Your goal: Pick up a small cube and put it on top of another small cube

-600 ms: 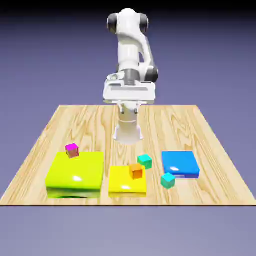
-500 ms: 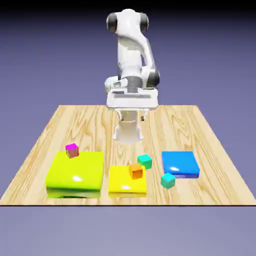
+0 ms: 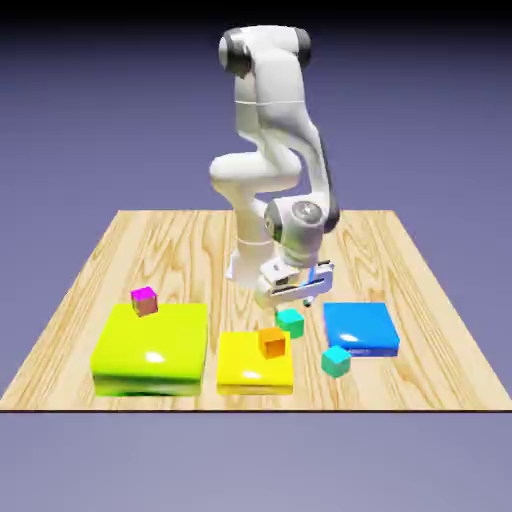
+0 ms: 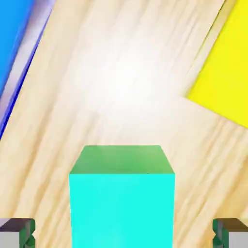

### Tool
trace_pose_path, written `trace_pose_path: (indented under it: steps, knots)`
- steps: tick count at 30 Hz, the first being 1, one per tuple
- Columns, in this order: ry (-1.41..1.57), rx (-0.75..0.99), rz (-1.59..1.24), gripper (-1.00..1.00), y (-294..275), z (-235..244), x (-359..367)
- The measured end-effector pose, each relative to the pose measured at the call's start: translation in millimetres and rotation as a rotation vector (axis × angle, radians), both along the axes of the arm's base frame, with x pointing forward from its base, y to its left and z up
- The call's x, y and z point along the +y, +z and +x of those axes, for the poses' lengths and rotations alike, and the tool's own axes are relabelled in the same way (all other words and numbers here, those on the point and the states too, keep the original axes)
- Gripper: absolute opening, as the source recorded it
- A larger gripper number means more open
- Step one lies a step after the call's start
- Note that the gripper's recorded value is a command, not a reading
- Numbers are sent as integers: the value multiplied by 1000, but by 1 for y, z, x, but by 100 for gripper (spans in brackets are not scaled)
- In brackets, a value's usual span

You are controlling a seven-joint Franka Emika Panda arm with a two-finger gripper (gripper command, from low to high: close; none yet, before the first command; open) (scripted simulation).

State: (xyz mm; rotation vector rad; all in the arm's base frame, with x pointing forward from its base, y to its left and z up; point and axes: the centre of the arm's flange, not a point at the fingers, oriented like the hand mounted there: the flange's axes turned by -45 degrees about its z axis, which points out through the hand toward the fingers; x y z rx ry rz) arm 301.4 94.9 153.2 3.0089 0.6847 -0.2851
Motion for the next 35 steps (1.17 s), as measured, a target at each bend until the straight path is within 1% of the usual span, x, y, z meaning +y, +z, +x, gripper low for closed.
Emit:
trace_pose_path:
  steps: [2, 3, 5, 12, 14, 20, 26, 27, 31, 32, 34, 35]
  knots:
    - [0, 0, 0, 0, -18, -3, -1]
    - [1, 1, 1, -100, -25, -5, -2]
    - [0, 0, 0, -100, -25, -5, -2]
    - [1, 0, 1, -100, 36, 3, 2]
    - [1, 1, 1, -100, 44, 3, 2]
    - [225, -3, 20, -100, 93, 79, -9]
    - [428, 1, 3, -100, 152, 145, -40]
    - [434, 1, 3, -100, 152, 145, -37]
    - [432, 1, 2, -100, 92, 140, -44]
    - [431, 1, 2, 100, 83, 139, -46]
    - [432, 1, 0, 100, 83, 139, -45]
    - [434, 1, 0, 100, 97, 141, -43]
